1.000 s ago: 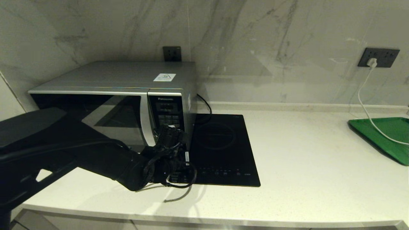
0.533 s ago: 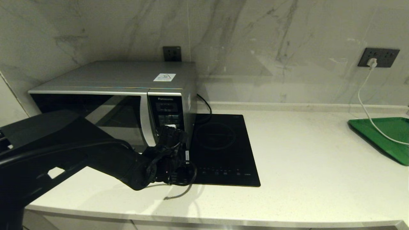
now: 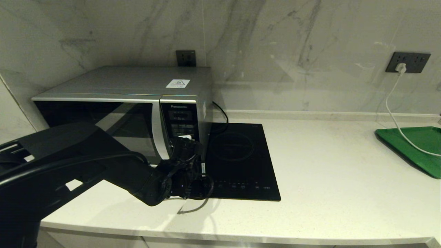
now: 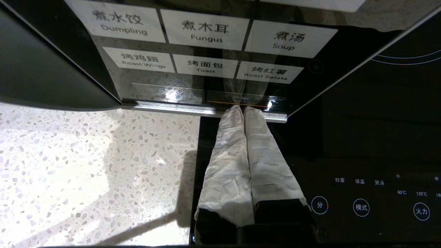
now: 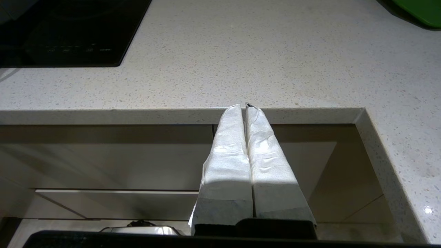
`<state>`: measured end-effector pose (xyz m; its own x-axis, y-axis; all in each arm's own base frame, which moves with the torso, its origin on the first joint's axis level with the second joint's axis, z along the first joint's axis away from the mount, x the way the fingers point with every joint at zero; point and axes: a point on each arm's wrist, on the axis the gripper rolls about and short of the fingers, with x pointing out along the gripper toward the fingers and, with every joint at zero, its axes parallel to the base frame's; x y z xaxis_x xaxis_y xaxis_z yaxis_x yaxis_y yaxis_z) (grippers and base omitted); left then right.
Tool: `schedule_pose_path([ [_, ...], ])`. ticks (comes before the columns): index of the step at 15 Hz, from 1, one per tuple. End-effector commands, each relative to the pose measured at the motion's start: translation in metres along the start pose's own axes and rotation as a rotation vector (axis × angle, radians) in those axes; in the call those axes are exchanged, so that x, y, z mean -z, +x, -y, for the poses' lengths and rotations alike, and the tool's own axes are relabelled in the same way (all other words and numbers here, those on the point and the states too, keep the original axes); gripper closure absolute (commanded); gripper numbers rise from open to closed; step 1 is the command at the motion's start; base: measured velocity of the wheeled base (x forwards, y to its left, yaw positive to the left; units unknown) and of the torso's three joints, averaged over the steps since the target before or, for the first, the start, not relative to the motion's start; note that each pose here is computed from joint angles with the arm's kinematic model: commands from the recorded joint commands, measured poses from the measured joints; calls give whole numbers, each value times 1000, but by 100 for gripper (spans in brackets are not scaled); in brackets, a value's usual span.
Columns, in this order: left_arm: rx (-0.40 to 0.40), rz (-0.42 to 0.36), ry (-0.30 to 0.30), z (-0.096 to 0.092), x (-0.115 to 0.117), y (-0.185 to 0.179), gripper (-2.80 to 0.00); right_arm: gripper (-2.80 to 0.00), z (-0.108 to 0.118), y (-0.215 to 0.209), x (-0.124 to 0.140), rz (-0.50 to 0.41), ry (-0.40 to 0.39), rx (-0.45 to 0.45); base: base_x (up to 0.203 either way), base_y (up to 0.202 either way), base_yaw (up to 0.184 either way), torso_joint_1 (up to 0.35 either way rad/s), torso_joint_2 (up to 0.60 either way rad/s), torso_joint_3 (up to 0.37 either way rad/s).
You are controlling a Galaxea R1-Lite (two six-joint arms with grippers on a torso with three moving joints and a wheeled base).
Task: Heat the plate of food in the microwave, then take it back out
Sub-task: Open the microwave oven
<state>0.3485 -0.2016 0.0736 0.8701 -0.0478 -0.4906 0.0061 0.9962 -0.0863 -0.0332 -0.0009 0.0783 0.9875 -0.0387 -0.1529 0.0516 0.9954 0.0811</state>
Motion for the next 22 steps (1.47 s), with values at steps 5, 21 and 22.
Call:
schedule_pose_path([
  [5, 0, 8, -6, -3, -2, -8, 0, 0, 0, 0, 0, -1, 2, 0, 0, 0, 0, 0, 0, 0],
  [21, 38, 126, -68, -115, -12, -250, 0, 0, 0, 0, 0, -1, 1, 0, 0, 0, 0, 0, 0, 0],
  [22, 18, 135, -69, -127, -9, -271, 0, 0, 0, 0, 0, -1, 1, 1, 0, 0, 0, 0, 0, 0],
])
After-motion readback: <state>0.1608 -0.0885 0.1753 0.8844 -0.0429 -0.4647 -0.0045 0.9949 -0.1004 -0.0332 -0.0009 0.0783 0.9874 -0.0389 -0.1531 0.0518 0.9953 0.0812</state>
